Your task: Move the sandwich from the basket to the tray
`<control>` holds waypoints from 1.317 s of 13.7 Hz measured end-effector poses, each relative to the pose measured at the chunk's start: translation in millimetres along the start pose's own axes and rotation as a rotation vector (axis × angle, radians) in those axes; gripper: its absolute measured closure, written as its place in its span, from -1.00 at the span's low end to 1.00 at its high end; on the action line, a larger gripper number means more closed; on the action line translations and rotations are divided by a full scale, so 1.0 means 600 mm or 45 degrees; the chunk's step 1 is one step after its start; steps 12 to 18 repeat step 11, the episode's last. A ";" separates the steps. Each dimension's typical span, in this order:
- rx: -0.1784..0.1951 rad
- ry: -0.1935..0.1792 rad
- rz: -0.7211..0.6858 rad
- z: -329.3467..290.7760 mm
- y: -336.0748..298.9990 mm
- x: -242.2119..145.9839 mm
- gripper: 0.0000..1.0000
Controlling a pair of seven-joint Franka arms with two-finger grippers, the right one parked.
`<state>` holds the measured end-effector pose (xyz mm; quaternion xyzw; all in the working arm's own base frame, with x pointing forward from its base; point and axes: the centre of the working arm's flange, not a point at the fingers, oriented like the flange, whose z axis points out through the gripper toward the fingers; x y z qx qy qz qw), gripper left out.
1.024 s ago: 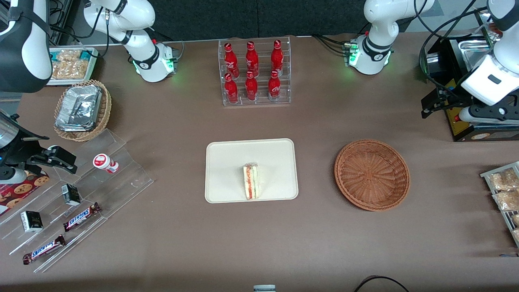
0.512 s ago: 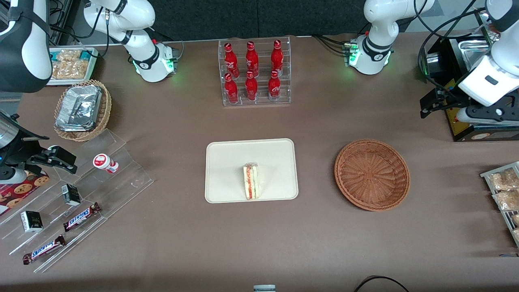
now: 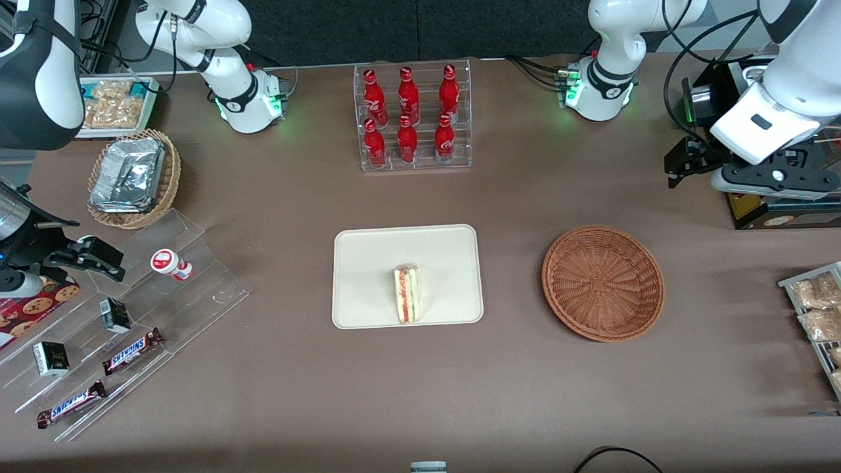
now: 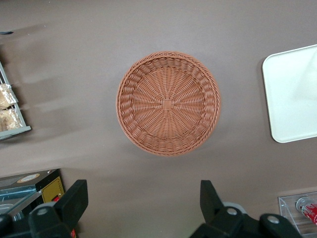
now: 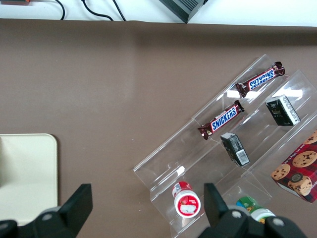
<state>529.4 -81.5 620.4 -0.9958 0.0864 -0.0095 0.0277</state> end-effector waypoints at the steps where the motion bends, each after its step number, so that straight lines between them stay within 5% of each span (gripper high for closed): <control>1: -0.001 -0.001 -0.003 0.001 -0.003 0.000 -1.00; 18: -0.003 -0.021 -0.009 -0.015 -0.006 -0.005 -1.00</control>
